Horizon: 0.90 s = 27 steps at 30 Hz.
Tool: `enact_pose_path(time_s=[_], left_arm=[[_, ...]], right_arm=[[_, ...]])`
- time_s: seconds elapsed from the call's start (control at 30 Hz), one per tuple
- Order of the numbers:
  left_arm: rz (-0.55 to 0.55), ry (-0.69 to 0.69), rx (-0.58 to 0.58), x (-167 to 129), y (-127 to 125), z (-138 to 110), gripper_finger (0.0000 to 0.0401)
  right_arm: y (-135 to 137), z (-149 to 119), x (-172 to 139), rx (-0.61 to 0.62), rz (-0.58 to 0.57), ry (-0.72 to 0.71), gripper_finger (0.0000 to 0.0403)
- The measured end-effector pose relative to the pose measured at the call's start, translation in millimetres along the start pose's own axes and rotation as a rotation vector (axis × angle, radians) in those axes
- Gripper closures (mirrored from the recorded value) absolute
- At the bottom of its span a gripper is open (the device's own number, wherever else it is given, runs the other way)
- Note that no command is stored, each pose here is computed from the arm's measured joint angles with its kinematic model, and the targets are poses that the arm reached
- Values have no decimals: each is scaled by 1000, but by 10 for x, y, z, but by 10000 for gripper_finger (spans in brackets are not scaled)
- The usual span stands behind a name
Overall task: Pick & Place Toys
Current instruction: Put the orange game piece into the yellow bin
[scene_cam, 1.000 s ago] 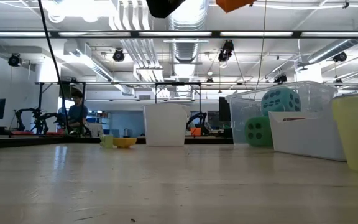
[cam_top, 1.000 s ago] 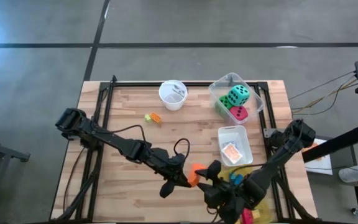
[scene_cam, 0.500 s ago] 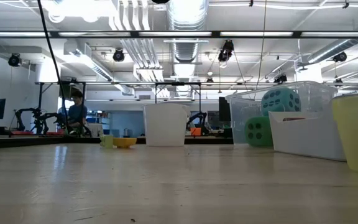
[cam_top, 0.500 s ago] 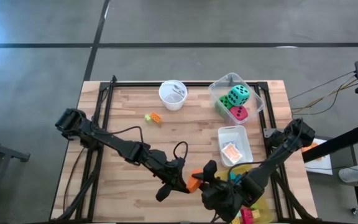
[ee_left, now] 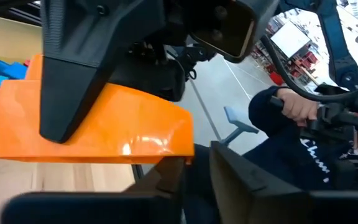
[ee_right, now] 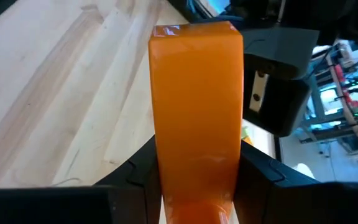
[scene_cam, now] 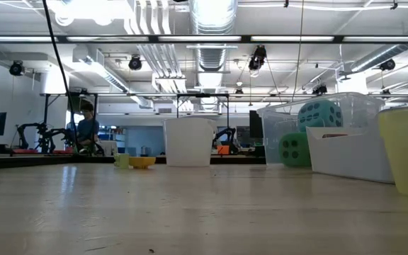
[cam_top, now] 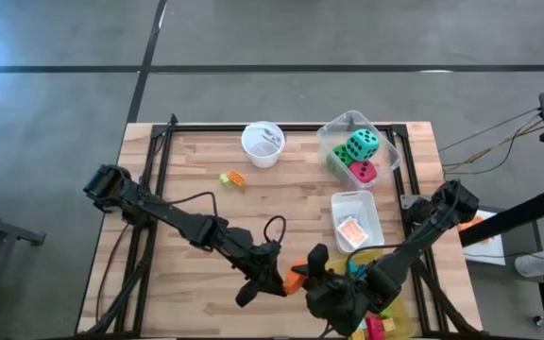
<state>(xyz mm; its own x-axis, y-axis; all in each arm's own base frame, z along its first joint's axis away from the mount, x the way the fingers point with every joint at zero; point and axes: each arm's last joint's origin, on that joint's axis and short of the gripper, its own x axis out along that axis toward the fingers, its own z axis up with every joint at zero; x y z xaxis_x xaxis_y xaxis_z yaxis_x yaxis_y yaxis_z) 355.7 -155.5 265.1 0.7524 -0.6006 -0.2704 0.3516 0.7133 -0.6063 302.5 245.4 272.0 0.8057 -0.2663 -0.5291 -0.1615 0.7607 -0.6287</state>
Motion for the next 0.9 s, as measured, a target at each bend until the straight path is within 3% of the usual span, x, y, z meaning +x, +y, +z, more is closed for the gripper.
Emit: enact_pose_path(time_s=[0.23, 0.43, 0.73, 0.9], left_arm=[[-19, 25, -3, -1, -5, -14, 213], [75, 74, -36, -118, 35, -4, 147], [542, 141, -37, -593, 45, -40, 136], [725, 163, -75, -791, 52, -83, 136]], right_arm=[[45, -10, -19, 46, 98, 3, 276], [92, -83, -128, 160, 214, 91, 276], [256, -211, -462, 356, 399, 325, 276], [373, -310, -633, 472, 491, 499, 276]])
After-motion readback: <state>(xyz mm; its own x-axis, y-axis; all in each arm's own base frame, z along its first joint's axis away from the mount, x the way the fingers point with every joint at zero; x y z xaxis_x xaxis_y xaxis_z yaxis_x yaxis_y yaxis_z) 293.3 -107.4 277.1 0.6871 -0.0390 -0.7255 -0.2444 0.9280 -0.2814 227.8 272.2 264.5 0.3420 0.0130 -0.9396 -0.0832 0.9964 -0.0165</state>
